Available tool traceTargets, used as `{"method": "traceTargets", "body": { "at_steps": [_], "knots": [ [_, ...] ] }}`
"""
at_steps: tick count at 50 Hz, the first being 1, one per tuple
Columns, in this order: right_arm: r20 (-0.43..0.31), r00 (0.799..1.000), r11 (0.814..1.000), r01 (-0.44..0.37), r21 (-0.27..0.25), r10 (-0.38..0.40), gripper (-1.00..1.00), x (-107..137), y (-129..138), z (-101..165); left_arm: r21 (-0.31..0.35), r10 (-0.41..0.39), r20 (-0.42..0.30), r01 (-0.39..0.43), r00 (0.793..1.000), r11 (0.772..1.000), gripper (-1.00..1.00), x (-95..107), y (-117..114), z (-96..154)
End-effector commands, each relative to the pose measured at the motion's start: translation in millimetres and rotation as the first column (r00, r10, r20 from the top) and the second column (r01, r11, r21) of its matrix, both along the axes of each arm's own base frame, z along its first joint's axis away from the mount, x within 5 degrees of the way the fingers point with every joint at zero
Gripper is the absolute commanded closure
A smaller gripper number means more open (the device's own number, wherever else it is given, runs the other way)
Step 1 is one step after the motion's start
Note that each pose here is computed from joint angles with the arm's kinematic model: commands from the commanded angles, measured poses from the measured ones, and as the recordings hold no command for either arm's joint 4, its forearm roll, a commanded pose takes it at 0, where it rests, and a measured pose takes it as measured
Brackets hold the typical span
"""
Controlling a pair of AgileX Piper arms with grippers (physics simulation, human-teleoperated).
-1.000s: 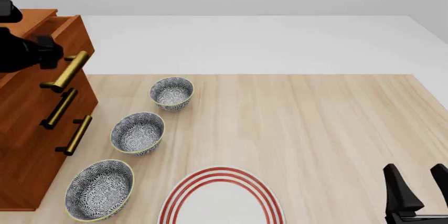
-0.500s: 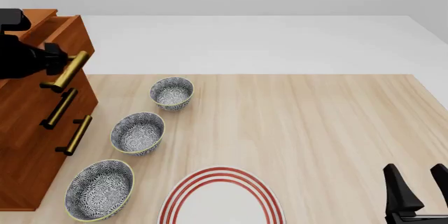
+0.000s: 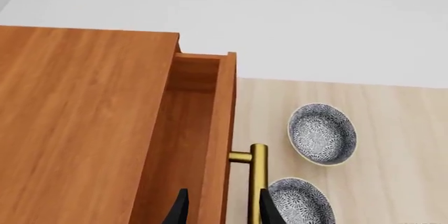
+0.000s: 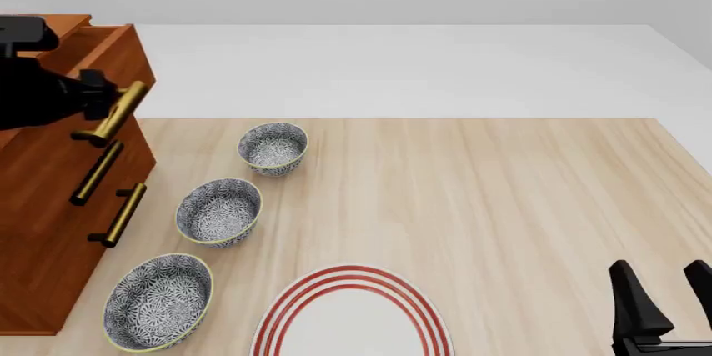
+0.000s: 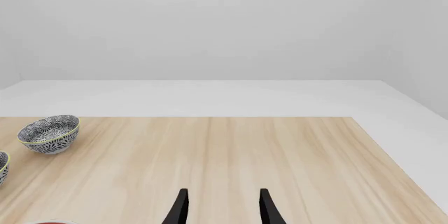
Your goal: Open the top drawer of the cabinet.
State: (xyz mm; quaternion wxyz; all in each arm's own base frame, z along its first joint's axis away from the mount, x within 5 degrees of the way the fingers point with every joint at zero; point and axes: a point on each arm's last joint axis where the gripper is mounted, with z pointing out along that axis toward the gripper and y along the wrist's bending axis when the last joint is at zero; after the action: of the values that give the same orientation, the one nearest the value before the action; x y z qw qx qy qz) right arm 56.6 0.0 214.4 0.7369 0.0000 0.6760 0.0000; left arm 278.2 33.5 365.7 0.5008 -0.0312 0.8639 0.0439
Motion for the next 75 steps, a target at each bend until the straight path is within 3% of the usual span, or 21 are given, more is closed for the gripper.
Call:
{"method": "traceTargets", "body": {
  "at_steps": [1, 48, 75],
  "knots": [
    [0.0, 1.0, 1.0, 0.0, 0.0, 0.0, -1.0, 0, 0, 0, -0.027, -0.029, -0.091, 0.027, 0.995, 0.999, -1.0, 12, -9, -28],
    [0.0, 1.0, 1.0, 0.0, 0.0, 0.0, -1.0, 0, 0, 0, 0.015, -0.148, -0.128, 0.151, 0.981, 0.988, -1.0, 21, -35, -19],
    [0.0, 1.0, 1.0, 0.0, 0.0, 0.0, -1.0, 0, 0, 0, 0.0, -0.194, -0.121, 0.195, 0.973, 0.981, -1.0, 24, -52, -18]
  ]
}}
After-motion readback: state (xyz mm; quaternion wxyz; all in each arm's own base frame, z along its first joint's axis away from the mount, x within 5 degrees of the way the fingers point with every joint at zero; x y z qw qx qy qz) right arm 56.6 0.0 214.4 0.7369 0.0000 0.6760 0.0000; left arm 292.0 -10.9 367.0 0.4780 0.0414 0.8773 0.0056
